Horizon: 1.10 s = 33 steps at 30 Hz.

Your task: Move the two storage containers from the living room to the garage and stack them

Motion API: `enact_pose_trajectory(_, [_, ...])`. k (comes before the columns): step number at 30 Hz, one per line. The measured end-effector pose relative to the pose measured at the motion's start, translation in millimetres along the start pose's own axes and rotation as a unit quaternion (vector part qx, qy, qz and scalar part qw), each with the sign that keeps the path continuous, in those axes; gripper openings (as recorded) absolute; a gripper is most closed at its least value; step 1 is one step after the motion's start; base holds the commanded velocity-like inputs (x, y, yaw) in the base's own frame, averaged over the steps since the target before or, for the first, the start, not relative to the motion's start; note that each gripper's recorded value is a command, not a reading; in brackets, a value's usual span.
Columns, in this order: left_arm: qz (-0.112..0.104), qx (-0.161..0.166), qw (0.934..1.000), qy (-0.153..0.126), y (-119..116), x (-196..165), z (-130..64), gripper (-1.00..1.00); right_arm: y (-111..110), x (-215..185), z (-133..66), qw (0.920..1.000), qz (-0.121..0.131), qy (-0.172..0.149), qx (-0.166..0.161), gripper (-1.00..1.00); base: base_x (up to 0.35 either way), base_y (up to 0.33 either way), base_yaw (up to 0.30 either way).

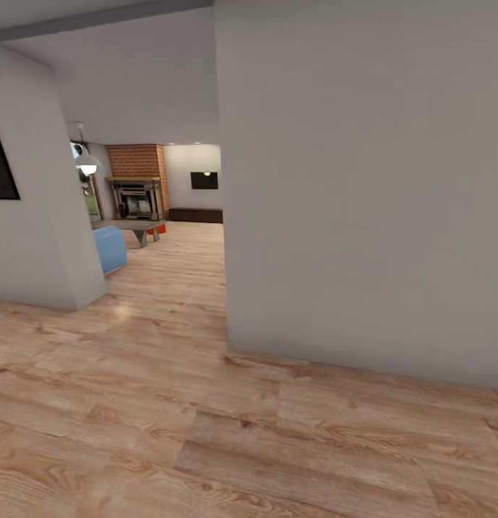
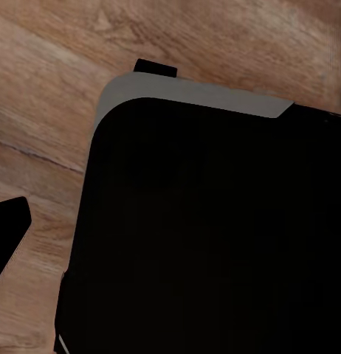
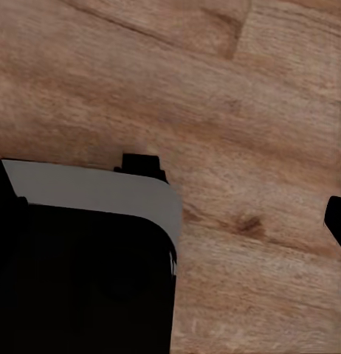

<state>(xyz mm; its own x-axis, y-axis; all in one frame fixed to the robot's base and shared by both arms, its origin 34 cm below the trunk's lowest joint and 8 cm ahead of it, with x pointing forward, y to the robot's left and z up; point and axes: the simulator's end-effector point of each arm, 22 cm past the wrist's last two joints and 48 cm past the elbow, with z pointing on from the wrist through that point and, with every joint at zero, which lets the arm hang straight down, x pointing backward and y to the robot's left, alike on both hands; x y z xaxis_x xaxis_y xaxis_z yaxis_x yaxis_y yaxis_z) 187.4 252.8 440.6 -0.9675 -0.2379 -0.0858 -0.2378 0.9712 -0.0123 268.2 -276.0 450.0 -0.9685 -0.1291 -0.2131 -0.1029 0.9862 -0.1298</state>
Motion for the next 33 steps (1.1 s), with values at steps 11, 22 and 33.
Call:
enact_pose_trajectory(11, [0.0,0.0,1.0,0.0,0,0,0.0,1.0,0,0,0.0,0.9999,-0.01,-0.001,0.0,1.0,0.324,0.0,0.177])
enact_pose_trajectory(22, [0.0,-0.001,1.0,0.0,1,0,0.0,1.0,0,0,0.0,0.9999,-0.012,-0.001,0.0,1.0,0.324,0.0,0.268])
enact_pose_trajectory(33, [-0.02,-0.008,0.9998,-0.004,12,-7,-0.2,1.0,2,-1,-0.1,0.9985,-0.054,-0.004,-0.003,1.0,0.323,0.0,0.27])
